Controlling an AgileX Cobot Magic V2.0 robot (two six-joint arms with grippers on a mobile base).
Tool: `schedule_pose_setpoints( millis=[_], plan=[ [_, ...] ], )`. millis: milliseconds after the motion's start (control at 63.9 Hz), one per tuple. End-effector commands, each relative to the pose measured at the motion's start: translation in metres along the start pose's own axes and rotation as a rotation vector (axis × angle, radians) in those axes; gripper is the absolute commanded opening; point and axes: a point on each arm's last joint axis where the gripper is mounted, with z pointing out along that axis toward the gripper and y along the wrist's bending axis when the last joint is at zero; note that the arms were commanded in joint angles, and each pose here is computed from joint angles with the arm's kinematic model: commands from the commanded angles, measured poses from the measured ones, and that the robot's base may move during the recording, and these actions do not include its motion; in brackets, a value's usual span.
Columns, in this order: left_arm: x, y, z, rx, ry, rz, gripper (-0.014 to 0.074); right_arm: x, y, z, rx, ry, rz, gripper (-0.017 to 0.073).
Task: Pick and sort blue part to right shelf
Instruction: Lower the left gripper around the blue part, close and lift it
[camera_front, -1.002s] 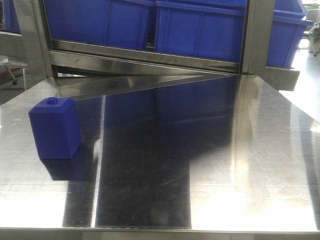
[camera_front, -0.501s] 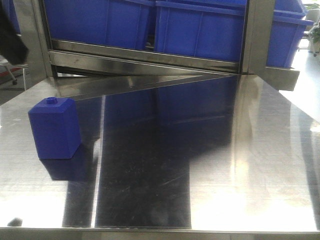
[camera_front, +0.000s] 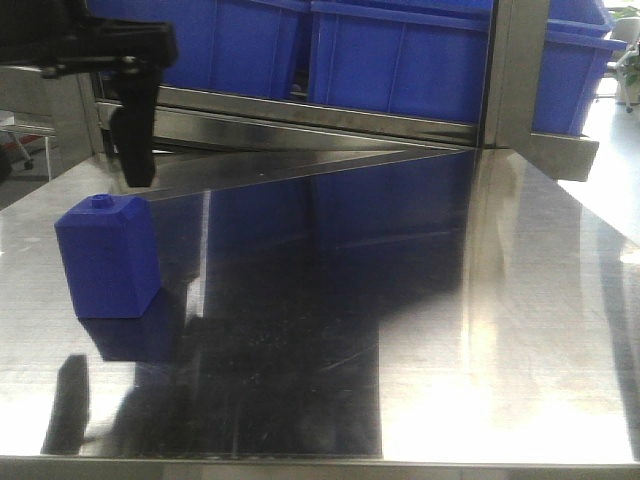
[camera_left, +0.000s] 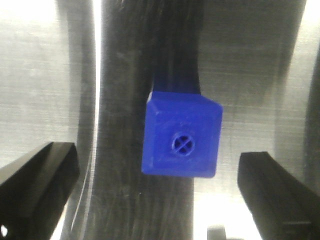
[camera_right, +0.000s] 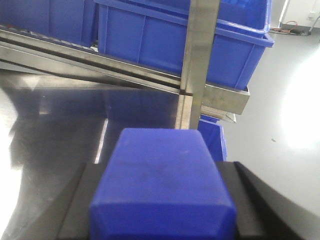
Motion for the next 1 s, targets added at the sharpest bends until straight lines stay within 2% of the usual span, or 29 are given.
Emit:
schedule_pose_setpoints(
  millis=[0,110,250,564,986],
  plan=[
    [-0.007,-0.007,-0.016,0.043,-0.031,-0.019,0.0699,-0.017,0.0,-0.002,0.005,-0.115,-0.015,0.0413],
    [-0.012,-0.014,-0.007,0.051,0.001,-0.026,0.0699,-0.017,0.0,-0.002,0.005,-0.115,-0.015,0.0413],
    [-0.011,-0.017,0.012,0.006,0.087,-0.026,0.0699,-0.017,0.0,-0.002,0.005,-0.115,-0.015,0.0413],
    [-0.016,-0.019,0.036,-0.035,0.125,-0.018,0.0697,-0.017,0.0,-0.002,0.005,-0.115,-0.015,0.0413],
    [-0.015,-0.02,0.045,-0.027,0.12,-0.021,0.059,-0.017,0.0,-0.002,0.005,-0.115,-0.015,0.0413]
  ],
)
